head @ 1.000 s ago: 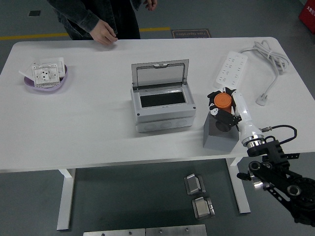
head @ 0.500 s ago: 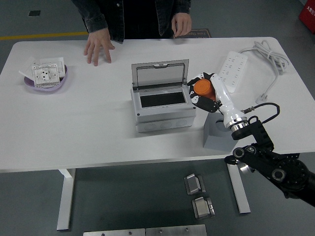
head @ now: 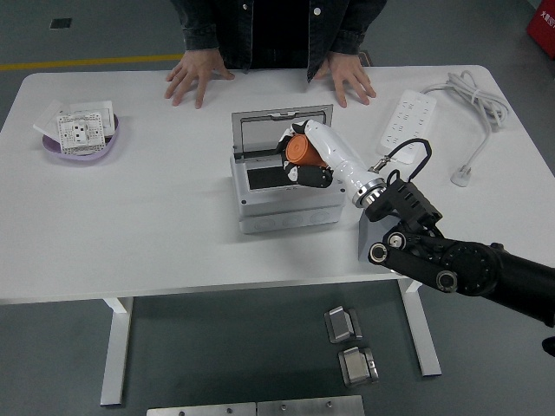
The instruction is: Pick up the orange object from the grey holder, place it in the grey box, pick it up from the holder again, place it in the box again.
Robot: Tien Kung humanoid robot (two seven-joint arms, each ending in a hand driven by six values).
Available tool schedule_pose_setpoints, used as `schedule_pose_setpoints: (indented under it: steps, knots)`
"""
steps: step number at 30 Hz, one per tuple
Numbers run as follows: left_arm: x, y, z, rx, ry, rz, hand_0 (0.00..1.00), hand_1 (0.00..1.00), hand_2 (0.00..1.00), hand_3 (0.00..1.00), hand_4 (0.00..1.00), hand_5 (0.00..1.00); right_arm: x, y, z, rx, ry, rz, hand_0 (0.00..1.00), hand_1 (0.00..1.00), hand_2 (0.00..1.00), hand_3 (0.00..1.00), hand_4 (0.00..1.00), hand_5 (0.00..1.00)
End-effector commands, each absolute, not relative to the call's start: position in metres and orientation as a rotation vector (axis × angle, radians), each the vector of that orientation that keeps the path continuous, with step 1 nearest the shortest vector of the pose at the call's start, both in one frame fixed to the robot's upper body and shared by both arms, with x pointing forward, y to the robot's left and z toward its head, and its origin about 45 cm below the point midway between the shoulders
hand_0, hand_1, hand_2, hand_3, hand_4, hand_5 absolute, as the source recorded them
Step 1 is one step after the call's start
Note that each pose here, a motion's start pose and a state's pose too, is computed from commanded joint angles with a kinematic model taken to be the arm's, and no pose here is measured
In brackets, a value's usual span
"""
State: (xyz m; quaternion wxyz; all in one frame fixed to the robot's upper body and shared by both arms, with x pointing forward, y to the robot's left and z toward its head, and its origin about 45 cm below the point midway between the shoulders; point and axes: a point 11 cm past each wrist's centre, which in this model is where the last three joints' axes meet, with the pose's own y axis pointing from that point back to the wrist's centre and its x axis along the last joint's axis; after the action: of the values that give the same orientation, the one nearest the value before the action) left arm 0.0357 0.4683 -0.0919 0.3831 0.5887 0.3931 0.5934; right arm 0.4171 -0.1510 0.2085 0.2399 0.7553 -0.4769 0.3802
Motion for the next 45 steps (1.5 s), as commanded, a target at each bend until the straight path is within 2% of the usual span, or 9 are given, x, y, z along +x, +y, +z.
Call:
schedule_pose_setpoints:
  steps: [14,15,20,21,25,26,32,33,45]
  knots:
    - [0.040,0.470,-0.091,1.509,0.994,1.507,0.656,0.655,0.619,0.657,0.662,0.448,0.433,-0.132,0.201,1.996,-1.092,1.145,0.018,0.220,0.530,0.258,0.042,0.002]
    - [0.041,0.470,-0.091,1.508,0.993,1.507,0.655,0.655,0.619,0.657,0.660,0.450,0.434,-0.131,0.201,1.988,-1.077,1.158,0.076,0.280,0.545,0.343,0.034,0.002]
    - [0.042,0.468,-0.091,1.504,0.990,1.504,0.655,0.655,0.619,0.657,0.660,0.450,0.436,-0.128,0.200,1.942,-1.011,1.215,0.076,0.280,0.545,0.343,0.034,0.002]
    - [0.042,0.468,-0.091,1.504,0.990,1.503,0.656,0.656,0.618,0.657,0.660,0.452,0.436,-0.128,0.199,1.933,-0.997,1.225,0.202,0.425,0.616,0.688,0.064,0.054]
    - [0.042,0.469,-0.091,1.506,0.990,1.502,0.656,0.656,0.618,0.657,0.660,0.452,0.437,-0.129,0.197,1.906,-0.957,1.259,0.202,0.425,0.616,0.688,0.064,0.054]
    - [0.042,0.469,-0.091,1.507,0.991,1.502,0.655,0.656,0.619,0.657,0.658,0.452,0.437,-0.129,0.197,1.903,-0.952,1.265,0.362,0.558,0.696,0.959,0.408,0.002]
    - [0.043,0.469,-0.090,1.506,0.989,1.504,0.655,0.656,0.619,0.657,0.658,0.452,0.438,-0.129,0.199,1.898,-0.952,1.276,0.362,0.558,0.696,0.959,0.408,0.002]
    - [0.043,0.469,-0.090,1.506,0.989,1.504,0.655,0.656,0.619,0.656,0.657,0.452,0.438,-0.130,0.199,1.899,-0.955,1.277,0.756,0.728,0.808,0.993,0.551,0.002]
    - [0.042,0.468,-0.091,1.507,0.990,1.500,0.656,0.656,0.619,0.655,0.653,0.460,0.438,-0.133,0.200,1.909,-0.984,1.273,0.881,0.797,0.838,0.998,0.631,0.002]
